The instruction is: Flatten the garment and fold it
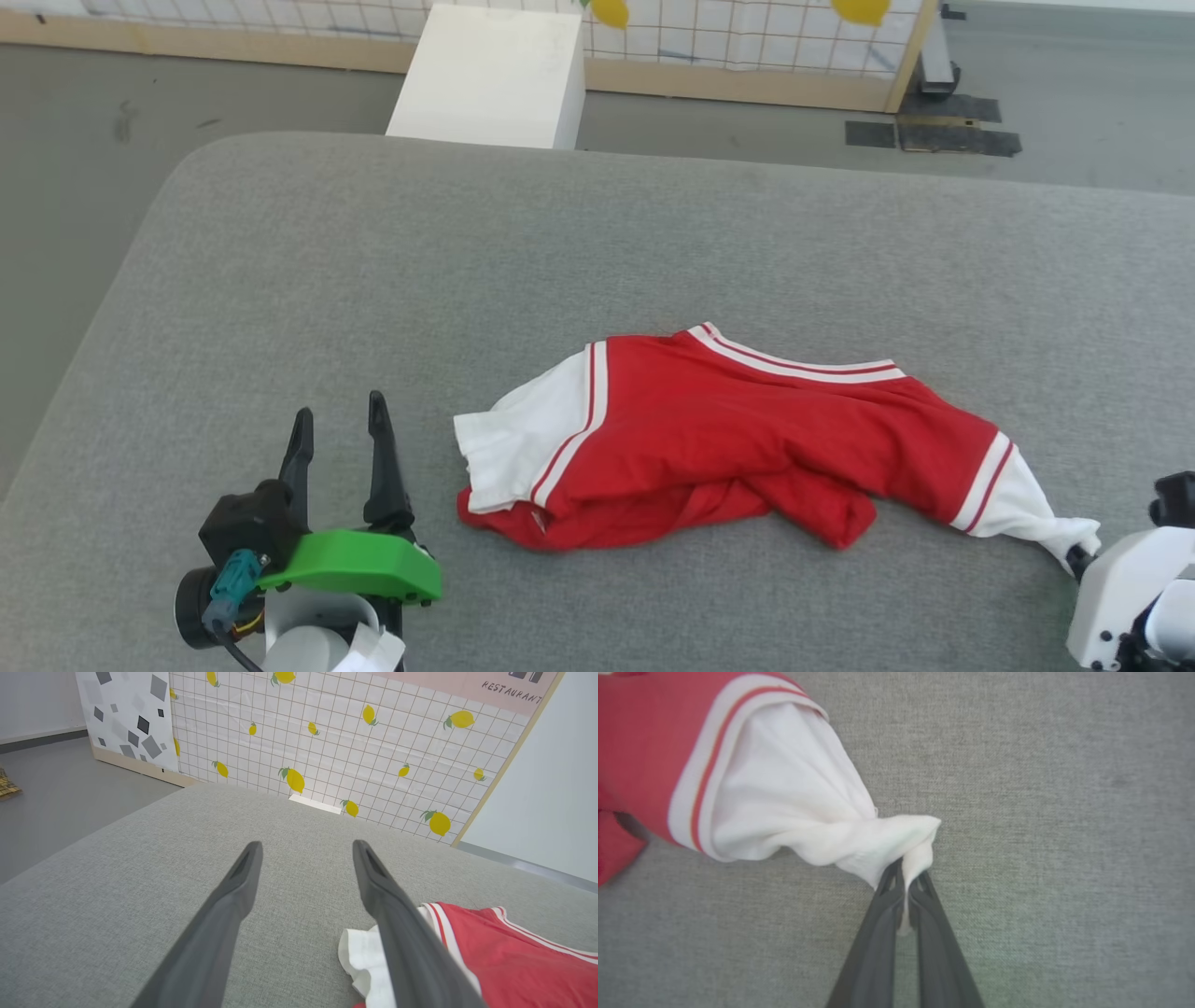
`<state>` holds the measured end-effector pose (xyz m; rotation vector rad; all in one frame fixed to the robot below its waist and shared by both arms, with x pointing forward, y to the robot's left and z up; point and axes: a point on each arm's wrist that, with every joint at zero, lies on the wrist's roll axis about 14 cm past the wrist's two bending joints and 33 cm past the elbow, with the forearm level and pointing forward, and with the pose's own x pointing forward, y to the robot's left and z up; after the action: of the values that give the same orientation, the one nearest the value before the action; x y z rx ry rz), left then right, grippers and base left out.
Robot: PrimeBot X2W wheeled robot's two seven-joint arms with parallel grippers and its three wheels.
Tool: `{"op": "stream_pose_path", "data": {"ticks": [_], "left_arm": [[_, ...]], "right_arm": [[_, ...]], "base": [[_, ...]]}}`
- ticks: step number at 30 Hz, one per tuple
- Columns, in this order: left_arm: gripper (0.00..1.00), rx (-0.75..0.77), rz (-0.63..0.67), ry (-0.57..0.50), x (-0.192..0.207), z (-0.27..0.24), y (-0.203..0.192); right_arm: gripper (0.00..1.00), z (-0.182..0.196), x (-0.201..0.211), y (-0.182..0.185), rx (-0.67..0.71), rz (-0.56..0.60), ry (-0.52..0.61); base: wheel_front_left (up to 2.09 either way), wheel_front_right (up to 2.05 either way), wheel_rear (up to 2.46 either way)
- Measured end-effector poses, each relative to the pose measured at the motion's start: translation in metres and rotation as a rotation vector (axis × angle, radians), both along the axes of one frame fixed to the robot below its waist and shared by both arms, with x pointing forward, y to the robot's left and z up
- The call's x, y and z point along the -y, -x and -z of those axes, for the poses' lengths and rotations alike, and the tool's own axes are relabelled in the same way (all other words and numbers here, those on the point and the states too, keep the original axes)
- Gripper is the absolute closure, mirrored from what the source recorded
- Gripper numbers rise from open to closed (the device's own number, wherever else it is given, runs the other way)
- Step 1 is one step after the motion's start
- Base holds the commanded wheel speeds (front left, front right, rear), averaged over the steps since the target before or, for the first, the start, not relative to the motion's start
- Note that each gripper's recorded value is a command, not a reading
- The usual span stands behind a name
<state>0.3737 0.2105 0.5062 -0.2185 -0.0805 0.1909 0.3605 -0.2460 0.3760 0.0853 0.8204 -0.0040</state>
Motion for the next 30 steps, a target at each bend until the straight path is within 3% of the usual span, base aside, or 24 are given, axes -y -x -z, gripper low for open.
{"op": "stream_pose_path", "data": {"ticks": [1,9,16,22,30], "left_arm": [[0.00,-0.004,0.003,0.001,0.001,0.001,0.000],[0.00,-0.012,0.028,0.038,0.008,0.005,0.002],[0.00,-0.128,0.093,0.109,0.025,0.028,0.003],[0.00,-0.336,0.178,0.107,0.040,0.038,-0.030],[0.00,-0.815,0.255,-0.003,0.044,0.078,-0.056]], "right_arm": [[0.00,-0.002,-0.001,0.000,0.017,0.005,-0.002],[0.00,-0.042,0.022,-0.007,0.265,0.194,-0.076],[0.00,-0.069,0.047,0.007,0.362,0.279,-0.055],[0.00,-0.088,0.053,0.004,0.400,0.281,-0.027],[0.00,-0.082,0.045,-0.001,0.365,0.252,-0.024]], "base": [[0.00,0.00,0.00],[0.00,0.00,0.00],[0.00,0.00,0.00],[0.00,0.00,0.00],[0.00,0.00,0.00]]}}
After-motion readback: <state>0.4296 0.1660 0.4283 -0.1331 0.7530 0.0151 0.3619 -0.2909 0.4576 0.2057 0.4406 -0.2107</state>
